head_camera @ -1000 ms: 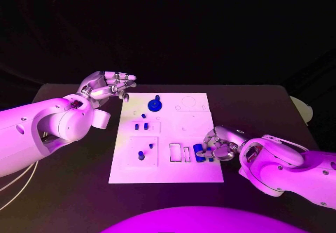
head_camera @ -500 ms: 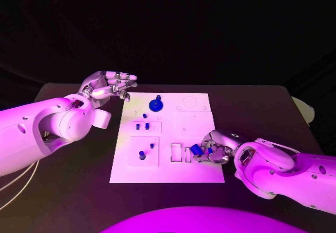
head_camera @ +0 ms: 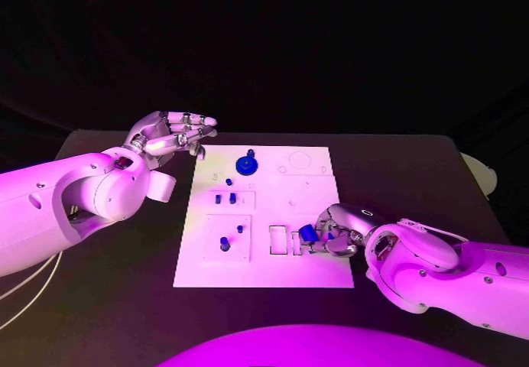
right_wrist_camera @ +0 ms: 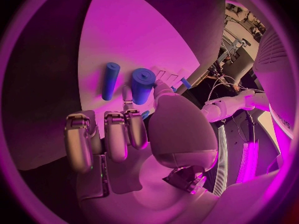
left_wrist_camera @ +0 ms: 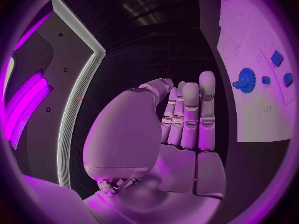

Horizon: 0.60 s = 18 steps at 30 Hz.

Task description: Assemble the parts on the task board

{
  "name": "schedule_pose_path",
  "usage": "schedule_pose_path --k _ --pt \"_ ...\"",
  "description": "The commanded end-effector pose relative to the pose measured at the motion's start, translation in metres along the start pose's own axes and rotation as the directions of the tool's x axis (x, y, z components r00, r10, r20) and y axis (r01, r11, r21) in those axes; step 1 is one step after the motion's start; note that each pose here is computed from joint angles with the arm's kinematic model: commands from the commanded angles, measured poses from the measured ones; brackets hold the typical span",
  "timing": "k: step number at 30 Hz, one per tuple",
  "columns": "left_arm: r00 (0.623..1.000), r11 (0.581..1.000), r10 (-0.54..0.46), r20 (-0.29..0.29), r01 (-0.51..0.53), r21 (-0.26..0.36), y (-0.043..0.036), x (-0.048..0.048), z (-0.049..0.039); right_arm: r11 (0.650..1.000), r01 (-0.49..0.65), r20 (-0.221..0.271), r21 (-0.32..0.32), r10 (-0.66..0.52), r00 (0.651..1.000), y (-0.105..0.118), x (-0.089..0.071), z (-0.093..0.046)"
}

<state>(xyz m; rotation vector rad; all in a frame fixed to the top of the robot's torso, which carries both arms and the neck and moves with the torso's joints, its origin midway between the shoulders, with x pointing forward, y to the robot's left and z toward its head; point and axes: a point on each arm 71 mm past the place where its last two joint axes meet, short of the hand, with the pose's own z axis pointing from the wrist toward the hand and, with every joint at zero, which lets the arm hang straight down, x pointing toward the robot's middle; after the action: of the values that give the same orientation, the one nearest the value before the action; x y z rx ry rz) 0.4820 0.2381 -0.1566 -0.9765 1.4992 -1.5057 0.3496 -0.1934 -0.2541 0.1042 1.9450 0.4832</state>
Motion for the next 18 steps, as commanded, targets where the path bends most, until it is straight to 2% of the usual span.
schedule_pose_path --k 1,11,18 --pt "1.0 1.0 -0.011 -0.017 0.011 0.005 -0.0009 0.0021 0.0 1.0 -0.024 0.04 0.008 0.024 0.999 0.0 0.0 -0.002" --pt "1.0 1.0 -0.01 -0.014 0.01 0.004 -0.0005 0.0015 0.0002 0.987 -0.162 0.096 0.007 0.161 0.982 0.003 -0.01 -0.014" --pt "1.0 1.0 -0.011 -0.017 0.011 0.003 0.0002 0.0023 0.0007 0.973 -0.229 0.108 -0.001 0.227 0.968 0.01 -0.018 -0.017"
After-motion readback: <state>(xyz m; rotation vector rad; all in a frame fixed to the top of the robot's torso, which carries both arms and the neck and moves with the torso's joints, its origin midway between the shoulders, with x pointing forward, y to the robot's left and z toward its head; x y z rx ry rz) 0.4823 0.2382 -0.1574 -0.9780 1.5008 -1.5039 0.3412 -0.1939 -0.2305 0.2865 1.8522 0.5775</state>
